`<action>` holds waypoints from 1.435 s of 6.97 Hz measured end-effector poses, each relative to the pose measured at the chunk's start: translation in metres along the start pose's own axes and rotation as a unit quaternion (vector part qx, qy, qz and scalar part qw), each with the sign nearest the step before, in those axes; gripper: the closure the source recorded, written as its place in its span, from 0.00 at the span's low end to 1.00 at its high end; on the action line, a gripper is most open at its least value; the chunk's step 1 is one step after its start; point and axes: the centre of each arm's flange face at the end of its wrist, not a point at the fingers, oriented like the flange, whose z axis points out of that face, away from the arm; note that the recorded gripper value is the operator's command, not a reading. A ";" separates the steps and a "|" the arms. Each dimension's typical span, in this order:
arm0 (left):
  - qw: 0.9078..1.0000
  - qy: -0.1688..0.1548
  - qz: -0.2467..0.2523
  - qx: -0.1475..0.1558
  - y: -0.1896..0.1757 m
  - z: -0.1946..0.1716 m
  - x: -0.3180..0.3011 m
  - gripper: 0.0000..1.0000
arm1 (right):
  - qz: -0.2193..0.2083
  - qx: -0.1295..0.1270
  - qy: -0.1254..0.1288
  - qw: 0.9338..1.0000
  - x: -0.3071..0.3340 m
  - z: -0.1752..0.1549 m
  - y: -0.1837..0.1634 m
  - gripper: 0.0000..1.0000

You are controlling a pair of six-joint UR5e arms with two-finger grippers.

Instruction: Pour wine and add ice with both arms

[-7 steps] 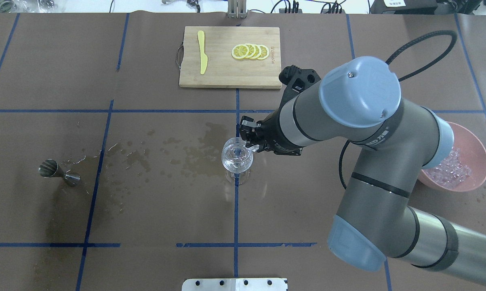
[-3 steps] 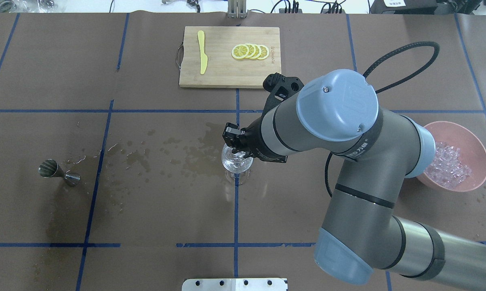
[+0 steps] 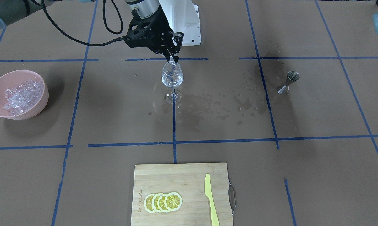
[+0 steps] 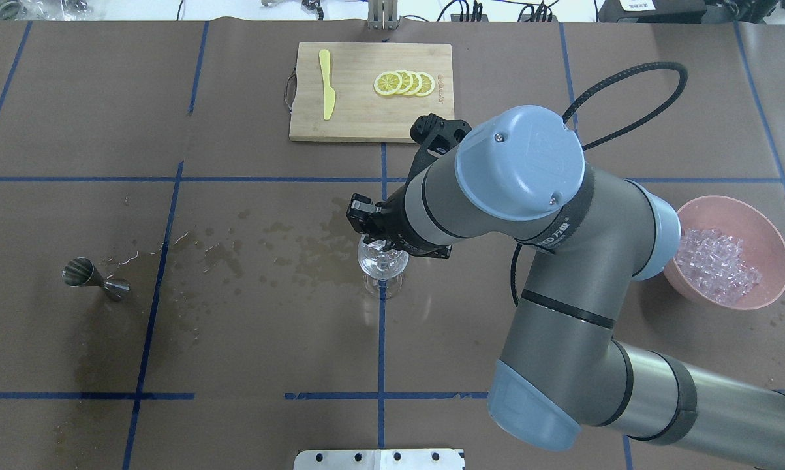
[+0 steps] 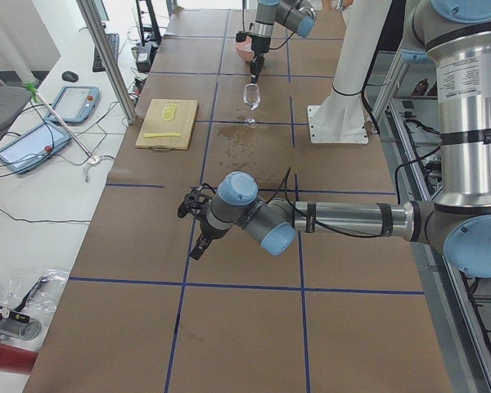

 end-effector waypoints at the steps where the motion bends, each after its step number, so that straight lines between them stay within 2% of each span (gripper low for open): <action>1: 1.000 0.000 0.000 0.001 0.000 -0.001 0.000 0.00 | 0.000 0.000 0.001 1.000 0.001 0.001 0.000 0.21; 3: 1.000 0.000 0.000 0.001 0.000 -0.001 0.000 0.00 | 0.000 0.000 0.003 1.000 0.002 0.002 -0.001 0.19; 6: 1.000 0.003 -0.003 0.000 -0.001 -0.002 0.001 0.00 | 0.006 0.008 0.015 1.000 0.027 -0.001 -0.019 0.00; 8: 0.999 0.001 -0.022 -0.024 -0.023 -0.006 0.008 0.00 | 0.008 0.013 0.033 0.999 0.087 -0.031 -0.058 0.00; 10: 0.998 -0.016 -0.031 -0.046 -0.058 -0.036 0.005 0.00 | -0.019 0.011 0.065 0.998 0.162 -0.064 -0.115 0.00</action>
